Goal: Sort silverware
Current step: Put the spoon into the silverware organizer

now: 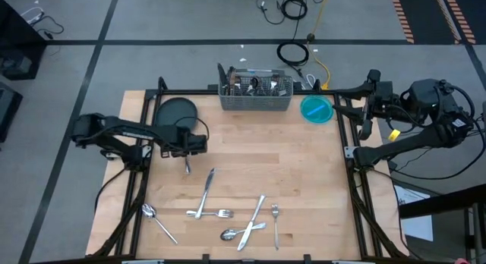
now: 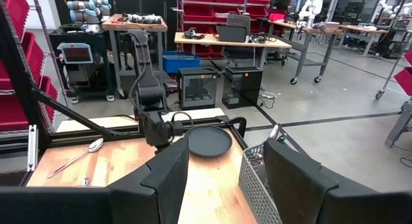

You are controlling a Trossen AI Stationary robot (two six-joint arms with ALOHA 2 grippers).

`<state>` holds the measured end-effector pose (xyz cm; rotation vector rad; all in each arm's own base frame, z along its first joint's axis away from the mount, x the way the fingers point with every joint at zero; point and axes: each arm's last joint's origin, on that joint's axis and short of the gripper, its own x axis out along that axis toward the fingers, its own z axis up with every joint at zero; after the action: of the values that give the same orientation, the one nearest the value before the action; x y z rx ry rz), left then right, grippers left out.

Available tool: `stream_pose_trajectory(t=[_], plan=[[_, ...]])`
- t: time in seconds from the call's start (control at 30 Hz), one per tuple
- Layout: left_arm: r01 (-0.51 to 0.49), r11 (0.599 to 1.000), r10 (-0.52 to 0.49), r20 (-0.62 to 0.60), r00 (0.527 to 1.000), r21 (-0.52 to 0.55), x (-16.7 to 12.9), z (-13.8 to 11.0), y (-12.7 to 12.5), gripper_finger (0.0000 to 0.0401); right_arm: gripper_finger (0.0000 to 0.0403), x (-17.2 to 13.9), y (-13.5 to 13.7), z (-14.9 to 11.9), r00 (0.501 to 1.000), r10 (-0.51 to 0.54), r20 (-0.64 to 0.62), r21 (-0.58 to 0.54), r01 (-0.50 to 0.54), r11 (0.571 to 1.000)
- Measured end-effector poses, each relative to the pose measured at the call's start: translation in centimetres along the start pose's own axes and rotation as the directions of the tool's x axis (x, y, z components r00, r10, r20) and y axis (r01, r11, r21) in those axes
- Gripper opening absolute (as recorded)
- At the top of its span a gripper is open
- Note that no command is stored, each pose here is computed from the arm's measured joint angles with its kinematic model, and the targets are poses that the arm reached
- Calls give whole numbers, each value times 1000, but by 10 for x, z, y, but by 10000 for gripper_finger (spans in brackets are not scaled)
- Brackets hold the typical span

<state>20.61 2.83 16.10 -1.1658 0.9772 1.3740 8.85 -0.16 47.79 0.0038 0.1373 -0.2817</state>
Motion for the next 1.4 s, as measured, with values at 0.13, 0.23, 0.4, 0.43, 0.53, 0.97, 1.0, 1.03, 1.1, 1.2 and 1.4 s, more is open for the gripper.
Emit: stream_pose_trajectory(t=[0.13, 0.23, 0.4, 0.43, 0.53, 0.97, 1.0, 1.03, 1.1, 1.2, 1.4], plan=[[-34, 999, 34, -30, 999, 12, 15, -5, -5, 171, 187, 0, 0, 0, 1000, 1, 0, 0, -1, 1000], [-70, 997, 70, -28, 997, 27, 20, -6, -4, 171, 187, 0, 0, 0, 1000, 1, 0, 0, -1, 1000], [-95, 995, 96, -30, 995, 28, 21, -6, -1, 171, 187, 0, 0, 0, 1000, 2, 0, 0, -2, 1000], [-99, 995, 100, -31, 994, 32, 20, -6, -1, 171, 187, 0, 0, 0, 1000, 2, 0, 1, -2, 1000], [-99, 995, 99, -18, 995, 31, 20, -6, 0, 171, 187, 0, 0, 0, 1000, 2, 0, 1, -2, 1000], [-94, 996, 94, -18, 995, 7, 38, -4, 9, 59, 187, 0, 2, 0, 998, 55, -1, 73, -55, 996], [-98, 995, 98, -19, 995, 11, 38, -4, 10, 41, 187, 0, 2, 0, 999, 55, -1, 73, -55, 996], [-95, 995, 95, -19, 995, 33, 37, -3, 10, 24, 187, 0, 1, 0, 999, 51, 0, 73, -51, 996], [-79, 994, 80, -20, 997, 73, 35, -3, 8, 14, 187, -1, 1, 0, 999, 42, 1, 72, -42, 997], [-59, 991, 62, -20, 998, 124, 31, -3, 3, 14, 187, -1, 0, 0, 1000, 15, 3, 70, -15, 997], [86, 985, -86, -10, 996, 150, 9, -6, -25, 13, 187, -4, -1, 0, 1000, 14, 11, 53, -14, 999]])
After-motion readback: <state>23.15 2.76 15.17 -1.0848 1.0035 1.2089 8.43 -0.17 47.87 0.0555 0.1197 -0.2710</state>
